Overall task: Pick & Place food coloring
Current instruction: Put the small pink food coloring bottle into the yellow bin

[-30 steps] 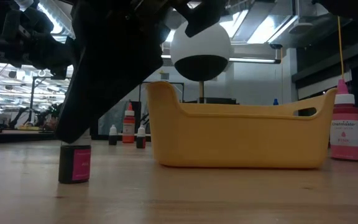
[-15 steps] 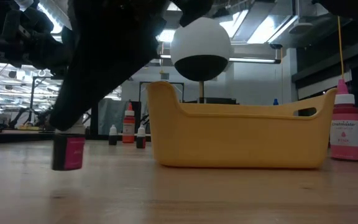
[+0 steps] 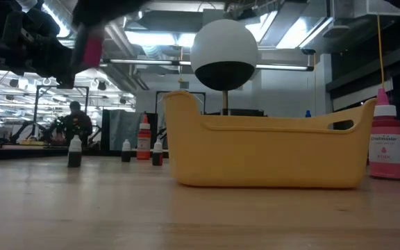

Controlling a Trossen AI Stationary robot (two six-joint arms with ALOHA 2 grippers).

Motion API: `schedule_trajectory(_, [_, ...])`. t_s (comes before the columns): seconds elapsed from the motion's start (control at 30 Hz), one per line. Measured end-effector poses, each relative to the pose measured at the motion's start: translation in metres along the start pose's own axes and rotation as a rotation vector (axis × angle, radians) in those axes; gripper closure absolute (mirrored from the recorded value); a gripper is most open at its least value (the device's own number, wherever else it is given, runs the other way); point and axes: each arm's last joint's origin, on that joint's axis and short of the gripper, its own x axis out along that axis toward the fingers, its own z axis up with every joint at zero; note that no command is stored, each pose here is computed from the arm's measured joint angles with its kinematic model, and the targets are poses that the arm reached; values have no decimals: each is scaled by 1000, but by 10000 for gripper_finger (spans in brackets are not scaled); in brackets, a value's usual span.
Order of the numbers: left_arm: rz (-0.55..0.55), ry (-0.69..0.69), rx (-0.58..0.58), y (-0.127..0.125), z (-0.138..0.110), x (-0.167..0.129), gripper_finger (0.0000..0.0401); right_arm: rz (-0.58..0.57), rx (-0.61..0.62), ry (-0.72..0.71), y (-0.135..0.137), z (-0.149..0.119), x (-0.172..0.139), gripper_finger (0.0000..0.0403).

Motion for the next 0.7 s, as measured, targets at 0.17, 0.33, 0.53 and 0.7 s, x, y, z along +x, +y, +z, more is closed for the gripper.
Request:
schedule_trajectory(0.17, [1,1,0,0,0,0,392,-98,4,73,9,-1,-31,341])
schedule_trajectory(0.33, [0,0,0,0,0,0,393,-101,83,190,15,-11,-46,345])
schedule_trajectory(0.53, [-1,-2,0,0,0,0,391,-73,151,372,19,-29,-53,340])
schedule_trajectory(0.7, [0,-1,0,0,0,0,388,-58,155,401,17,-32,-52,344])
